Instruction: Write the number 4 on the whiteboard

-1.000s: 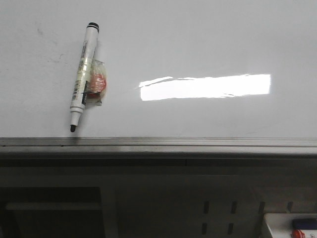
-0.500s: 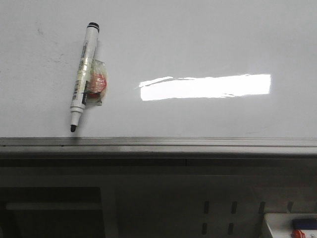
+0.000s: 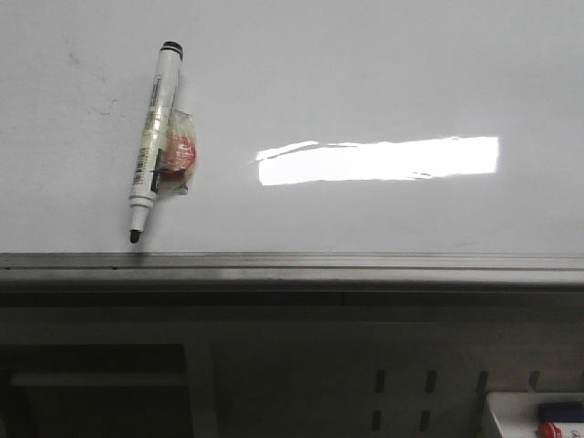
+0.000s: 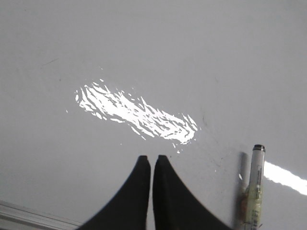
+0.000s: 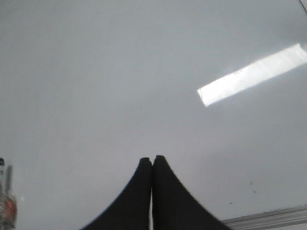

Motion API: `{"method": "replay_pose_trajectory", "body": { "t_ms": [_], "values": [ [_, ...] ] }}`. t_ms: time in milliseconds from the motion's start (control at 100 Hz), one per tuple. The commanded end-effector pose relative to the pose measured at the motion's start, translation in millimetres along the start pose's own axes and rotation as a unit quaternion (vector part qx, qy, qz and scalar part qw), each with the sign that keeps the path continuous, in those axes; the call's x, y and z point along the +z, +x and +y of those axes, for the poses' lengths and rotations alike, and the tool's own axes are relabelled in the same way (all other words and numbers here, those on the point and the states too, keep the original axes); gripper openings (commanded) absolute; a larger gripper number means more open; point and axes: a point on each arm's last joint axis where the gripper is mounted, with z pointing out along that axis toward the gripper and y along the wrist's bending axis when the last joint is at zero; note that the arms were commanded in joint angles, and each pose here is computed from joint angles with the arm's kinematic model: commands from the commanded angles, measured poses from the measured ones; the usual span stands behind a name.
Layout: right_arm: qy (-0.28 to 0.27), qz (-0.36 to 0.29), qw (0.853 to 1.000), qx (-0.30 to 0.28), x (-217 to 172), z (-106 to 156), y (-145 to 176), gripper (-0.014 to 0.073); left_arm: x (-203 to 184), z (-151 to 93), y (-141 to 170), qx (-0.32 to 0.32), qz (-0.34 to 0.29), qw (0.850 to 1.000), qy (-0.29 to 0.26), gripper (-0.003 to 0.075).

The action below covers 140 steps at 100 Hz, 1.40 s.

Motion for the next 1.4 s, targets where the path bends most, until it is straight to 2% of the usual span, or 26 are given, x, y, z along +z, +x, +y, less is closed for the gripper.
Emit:
{"method": "replay_pose_trajectory", "body": {
  "t_ms": [0,150,220,280,340,410,500,530,600,690,750,860,1030,1119,1209,1389],
  "values": [
    [0.010,-0.038,0.997,0.067,-1.0,-5.4,-1.2,-0.0050,-1.4,6.5,2.2,-0.047,-0.030,0.998,-0.007,-0.0020],
    [0.013,-0.065,0.988,0.138,-1.9,-4.9,-9.3,-0.0049,-1.8,3.6,-1.4,-0.137,-0.029,0.990,-0.002,-0.0020],
    [-0.006,-0.057,0.991,0.123,-2.9,4.0,-17.4,-0.0041,-2.5,-8.1,-6.1,-0.082,0.004,0.996,0.021,-0.0019],
    [-0.030,-0.033,0.997,0.066,-4.8,16.4,-25.6,-0.0010,-3.0,-21.5,-13.8,-0.005,0.044,0.998,0.041,-0.0013],
    [-0.047,-0.008,0.999,0.002,-7.0,27.2,-33.3,0.0062,-2.7,-33.6,-23.7,0.059,0.083,0.993,0.052,0.0024],
    [-0.056,0.026,0.997,-0.047,-7.5,37.4,-41.8,0.0180,3.1,-43.0,-36.1,0.096,0.110,0.988,0.048,0.0129],
    [-0.059,0.074,0.993,-0.071,-3.6,46.9,-50.0,0.0337,17.0,-52.8,-47.0,0.095,0.154,0.983,0.042,0.0330],
    [-0.059,0.091,0.991,-0.073,-1.6,49.4,-51.7,0.0372,21.9,-57.4,-51.5,0.090,0.169,0.981,0.043,0.0397],
    [-0.059,0.123,0.987,-0.083,3.9,54.8,-56.3,0.0417,35.3,-64.9,-54.4,0.079,0.227,0.970,0.042,0.0475],
    [-0.054,0.135,0.986,-0.082,11.9,58.8,-62.9,0.0418,53.6,-72.1,-52.4,0.097,0.311,0.944,0.055,0.0475],
    [-0.049,0.133,0.986,-0.084,17.2,59.3,-65.8,0.0418,67.6,-74.2,-48.2,0.091,0.355,0.928,0.062,0.0448],
    [-0.040,0.135,0.987,-0.082,23.8,57.7,-65.7,0.0418,93.2,-77.4,-43.8,0.071,0.392,0.915,0.069,0.0385],
    [-0.038,0.143,0.985,-0.086,25.3,57.0,-64.3,0.0418,121.7,-97.2,-34.2,0.083,0.436,0.889,0.112,0.0384],
    [-0.037,0.144,0.985,-0.089,25.3,56.8,-64.2,0.0418,129.9,-112.5,-28.9,0.095,0.434,0.885,0.138,0.0384],
    [-0.037,0.144,0.985,-0.094,25.3,56.6,-64.2,0.0418,137.5,-125.6,-19.4,0.109,0.419,0.888,0.155,0.0383],
    [-0.036,0.144,0.984,-0.097,25.3,56.3,-64.2,0.0418,153.6,-132.2,3.8,0.105,0.414,0.894,0.140,0.0372]
  ]
}}
